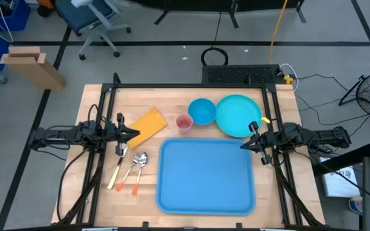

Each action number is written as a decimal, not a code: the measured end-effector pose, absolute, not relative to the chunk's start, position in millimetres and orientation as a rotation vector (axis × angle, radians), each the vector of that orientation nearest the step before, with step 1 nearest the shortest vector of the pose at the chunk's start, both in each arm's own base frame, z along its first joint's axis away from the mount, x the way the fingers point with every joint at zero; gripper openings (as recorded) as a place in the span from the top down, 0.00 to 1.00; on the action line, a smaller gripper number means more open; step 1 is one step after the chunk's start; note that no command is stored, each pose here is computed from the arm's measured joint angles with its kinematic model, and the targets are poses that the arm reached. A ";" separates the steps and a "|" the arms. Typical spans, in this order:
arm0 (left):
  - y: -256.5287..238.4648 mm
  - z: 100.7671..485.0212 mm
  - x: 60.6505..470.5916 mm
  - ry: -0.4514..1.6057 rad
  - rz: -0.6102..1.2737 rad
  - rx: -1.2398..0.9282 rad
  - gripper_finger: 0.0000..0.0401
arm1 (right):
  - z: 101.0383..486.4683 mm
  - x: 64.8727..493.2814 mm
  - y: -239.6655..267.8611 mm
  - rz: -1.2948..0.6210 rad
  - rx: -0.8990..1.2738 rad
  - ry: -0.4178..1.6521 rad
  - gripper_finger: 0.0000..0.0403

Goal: Set up tray

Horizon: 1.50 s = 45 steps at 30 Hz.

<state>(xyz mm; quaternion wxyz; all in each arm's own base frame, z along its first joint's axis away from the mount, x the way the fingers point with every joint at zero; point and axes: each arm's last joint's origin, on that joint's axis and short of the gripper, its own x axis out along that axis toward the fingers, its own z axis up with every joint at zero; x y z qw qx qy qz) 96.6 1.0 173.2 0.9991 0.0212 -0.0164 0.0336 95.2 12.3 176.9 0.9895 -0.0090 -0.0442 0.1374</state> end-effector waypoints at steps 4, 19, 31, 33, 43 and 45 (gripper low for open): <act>1.0 173.3 96.6 -0.033 0.068 0.042 0.91 | 176.9 95.2 12.3 0.276 -0.018 -0.088 1.00; 1.0 173.3 96.6 -0.033 0.067 0.043 0.91 | 176.9 95.2 12.3 0.275 -0.018 -0.089 1.00; 1.0 173.4 96.5 -0.034 0.067 0.043 0.91 | 177.7 95.2 12.3 0.276 -0.019 -0.097 1.00; 1.0 173.2 96.6 -0.033 0.067 0.042 0.91 | 177.7 95.2 12.3 0.275 -0.019 -0.097 1.00; 1.0 174.7 96.5 -0.049 0.066 -0.013 0.91 | 183.2 95.0 10.4 0.206 -0.039 -0.156 1.00; 0.9 177.2 96.3 -0.076 0.065 -0.017 0.91 | 185.6 95.0 7.2 0.096 -0.019 -0.179 1.00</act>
